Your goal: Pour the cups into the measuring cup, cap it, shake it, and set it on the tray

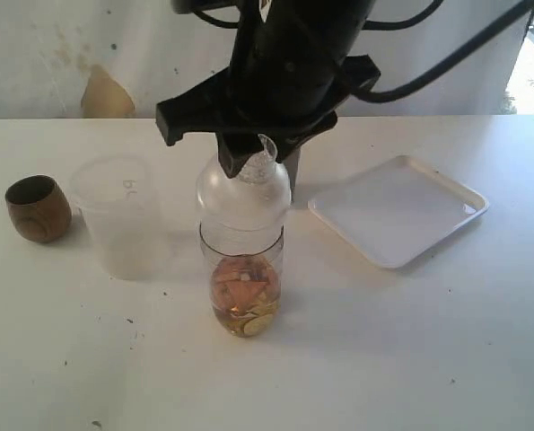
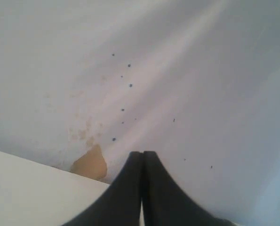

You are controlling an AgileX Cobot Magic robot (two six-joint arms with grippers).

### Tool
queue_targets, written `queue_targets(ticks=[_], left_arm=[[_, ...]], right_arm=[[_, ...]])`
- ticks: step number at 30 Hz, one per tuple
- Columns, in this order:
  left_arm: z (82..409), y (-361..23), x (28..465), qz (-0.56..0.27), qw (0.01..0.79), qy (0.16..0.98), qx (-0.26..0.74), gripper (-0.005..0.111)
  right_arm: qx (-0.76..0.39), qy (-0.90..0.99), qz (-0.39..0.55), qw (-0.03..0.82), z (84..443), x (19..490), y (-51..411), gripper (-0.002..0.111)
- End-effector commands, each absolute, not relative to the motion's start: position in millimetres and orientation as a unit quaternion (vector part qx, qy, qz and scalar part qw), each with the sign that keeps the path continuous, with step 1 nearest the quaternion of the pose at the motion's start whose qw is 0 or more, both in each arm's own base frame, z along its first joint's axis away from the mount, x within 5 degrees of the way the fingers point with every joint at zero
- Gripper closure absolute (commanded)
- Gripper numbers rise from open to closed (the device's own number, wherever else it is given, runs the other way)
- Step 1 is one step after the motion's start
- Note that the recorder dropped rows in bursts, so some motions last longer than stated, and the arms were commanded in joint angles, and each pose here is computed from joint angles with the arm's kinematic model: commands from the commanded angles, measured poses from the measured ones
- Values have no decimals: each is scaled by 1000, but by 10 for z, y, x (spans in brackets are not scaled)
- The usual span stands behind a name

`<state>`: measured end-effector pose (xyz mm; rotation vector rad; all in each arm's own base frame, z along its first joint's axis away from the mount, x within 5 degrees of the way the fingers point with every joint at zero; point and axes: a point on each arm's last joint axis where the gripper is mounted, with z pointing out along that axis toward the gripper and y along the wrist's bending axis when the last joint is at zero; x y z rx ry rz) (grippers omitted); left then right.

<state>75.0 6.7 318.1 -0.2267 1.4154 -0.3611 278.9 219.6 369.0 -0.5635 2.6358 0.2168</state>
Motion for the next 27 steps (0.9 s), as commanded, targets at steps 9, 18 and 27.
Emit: queue_targets(ticks=[9, 18, 27], left_arm=[[3182, 55, 743, -167, 743, 642, -92, 107], [3181, 51, 742, -169, 742, 642, -91, 107], [3182, 30, 740, -173, 742, 643, -79, 107]], right_arm=[[-195, 961, 68, 186, 3436, 2961, 2273, 108], [-197, 959, 55, 198, 3462, 2987, 2257, 108], [-197, 959, 53, 196, 3446, 2995, 2262, 108]])
